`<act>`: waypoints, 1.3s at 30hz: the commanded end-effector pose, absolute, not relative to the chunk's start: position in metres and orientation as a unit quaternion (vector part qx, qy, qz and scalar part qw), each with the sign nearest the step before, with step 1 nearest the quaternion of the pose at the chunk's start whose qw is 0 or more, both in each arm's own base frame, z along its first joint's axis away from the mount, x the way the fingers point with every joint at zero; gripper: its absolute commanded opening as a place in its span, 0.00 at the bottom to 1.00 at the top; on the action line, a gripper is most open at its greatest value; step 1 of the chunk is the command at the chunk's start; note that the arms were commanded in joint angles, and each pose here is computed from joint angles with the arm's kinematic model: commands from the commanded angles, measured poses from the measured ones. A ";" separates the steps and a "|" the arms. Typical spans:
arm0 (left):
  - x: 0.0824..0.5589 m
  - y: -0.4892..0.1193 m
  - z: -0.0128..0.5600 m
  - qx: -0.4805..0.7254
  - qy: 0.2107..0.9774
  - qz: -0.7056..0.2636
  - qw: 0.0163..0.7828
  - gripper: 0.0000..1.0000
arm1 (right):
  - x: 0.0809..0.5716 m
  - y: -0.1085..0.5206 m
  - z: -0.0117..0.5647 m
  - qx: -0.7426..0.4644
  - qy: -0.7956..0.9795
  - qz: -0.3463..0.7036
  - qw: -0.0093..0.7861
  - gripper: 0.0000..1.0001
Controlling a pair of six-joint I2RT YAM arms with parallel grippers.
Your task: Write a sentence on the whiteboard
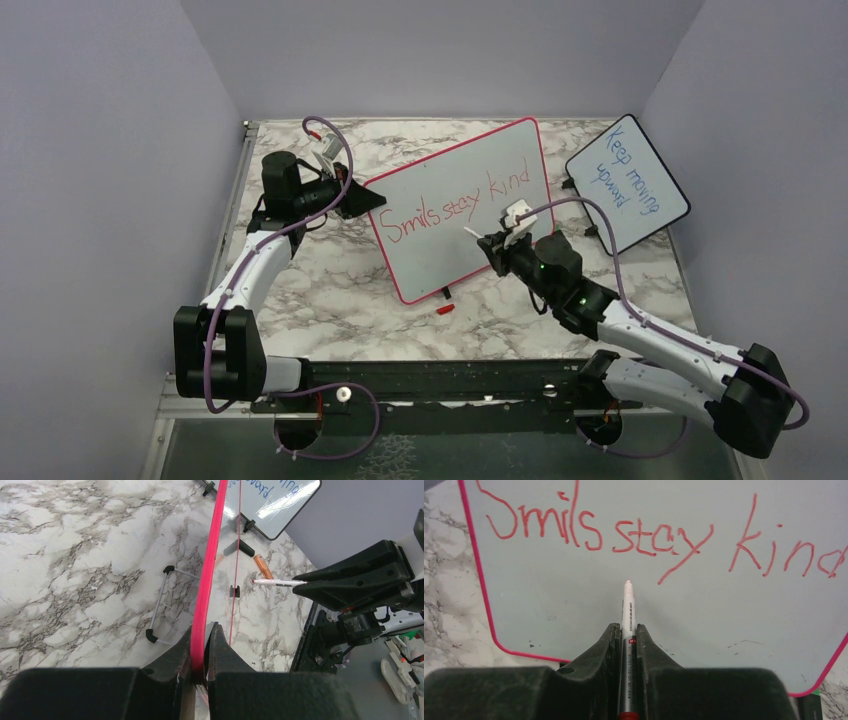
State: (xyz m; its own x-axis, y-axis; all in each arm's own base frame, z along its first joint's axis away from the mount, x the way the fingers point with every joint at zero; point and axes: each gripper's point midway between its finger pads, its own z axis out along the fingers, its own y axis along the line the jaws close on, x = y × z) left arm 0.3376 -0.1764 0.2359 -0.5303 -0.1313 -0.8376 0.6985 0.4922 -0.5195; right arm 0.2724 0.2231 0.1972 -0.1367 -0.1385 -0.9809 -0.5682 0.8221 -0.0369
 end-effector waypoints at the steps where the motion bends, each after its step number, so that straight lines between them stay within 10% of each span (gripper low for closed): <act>1: 0.353 -0.163 0.187 0.174 0.788 -0.394 0.441 0.00 | 0.270 0.231 0.208 -0.239 0.711 0.147 0.644 0.01; 39: 0.358 -0.159 0.186 0.155 0.794 -0.382 0.447 0.00 | 0.236 0.296 0.180 -0.280 0.710 0.077 0.641 0.01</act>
